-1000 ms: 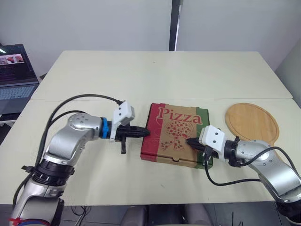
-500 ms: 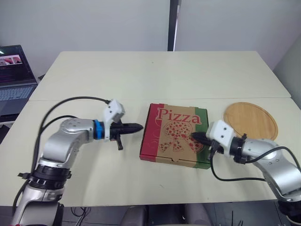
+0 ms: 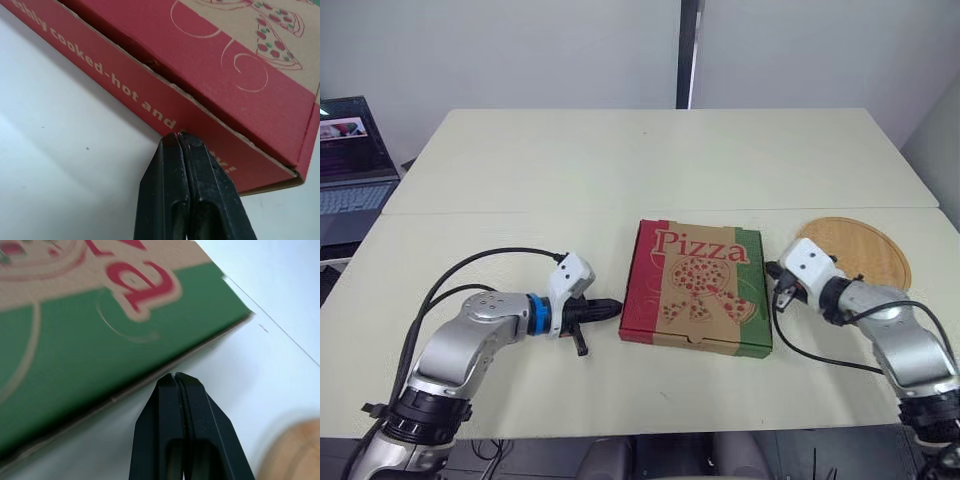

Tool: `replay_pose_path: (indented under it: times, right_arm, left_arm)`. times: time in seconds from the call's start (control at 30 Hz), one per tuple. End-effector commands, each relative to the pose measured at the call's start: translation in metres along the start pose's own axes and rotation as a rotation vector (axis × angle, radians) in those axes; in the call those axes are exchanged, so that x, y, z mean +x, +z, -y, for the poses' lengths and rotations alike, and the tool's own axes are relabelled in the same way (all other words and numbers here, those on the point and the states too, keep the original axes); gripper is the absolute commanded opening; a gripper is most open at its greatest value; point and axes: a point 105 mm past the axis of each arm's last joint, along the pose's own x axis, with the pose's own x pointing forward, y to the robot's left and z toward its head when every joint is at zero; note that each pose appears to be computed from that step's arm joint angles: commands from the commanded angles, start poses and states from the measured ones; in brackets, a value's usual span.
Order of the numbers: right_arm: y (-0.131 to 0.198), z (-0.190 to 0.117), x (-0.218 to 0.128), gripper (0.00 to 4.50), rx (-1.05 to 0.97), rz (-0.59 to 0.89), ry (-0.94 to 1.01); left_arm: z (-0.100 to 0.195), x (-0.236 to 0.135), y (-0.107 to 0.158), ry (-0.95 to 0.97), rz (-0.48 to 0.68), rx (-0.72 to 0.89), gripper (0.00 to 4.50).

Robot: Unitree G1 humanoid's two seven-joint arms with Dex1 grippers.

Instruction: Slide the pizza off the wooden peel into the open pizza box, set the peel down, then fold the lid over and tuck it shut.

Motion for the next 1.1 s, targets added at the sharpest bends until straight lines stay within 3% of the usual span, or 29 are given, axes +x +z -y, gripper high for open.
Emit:
replay_pose_path:
  times: [0.03, 0.37, 0.57, 0.83, 0.97, 1.1]
  right_arm:
    - [0.017, 0.001, 0.004, 0.05, -0.046, 0.061, 0.018]
    - [0.015, 0.015, -0.004, 0.05, -0.058, 0.057, -0.026]
    - [0.008, 0.041, -0.054, 0.05, -0.014, 0.096, -0.119]
    - [-0.056, 0.102, -0.134, 0.05, 0.043, -0.019, -0.389]
    - [-0.093, 0.129, -0.162, 0.05, 0.115, -0.108, -0.510]
    - [-0.115, 0.134, -0.171, 0.05, 0.130, -0.176, -0.521]
  left_arm:
    - [0.009, 0.004, 0.009, -0.040, 0.023, 0.034, 0.00]
    - [0.001, -0.007, 0.007, 0.016, 0.026, 0.037, 0.00]
    - [-0.032, -0.061, -0.002, 0.244, 0.035, 0.032, 0.00]
    - [-0.056, -0.137, -0.049, 0.663, 0.004, 0.041, 0.00]
    - [-0.060, -0.155, -0.062, 0.773, 0.032, -0.003, 0.00]
    - [-0.062, -0.158, -0.069, 0.806, 0.034, -0.021, 0.00]
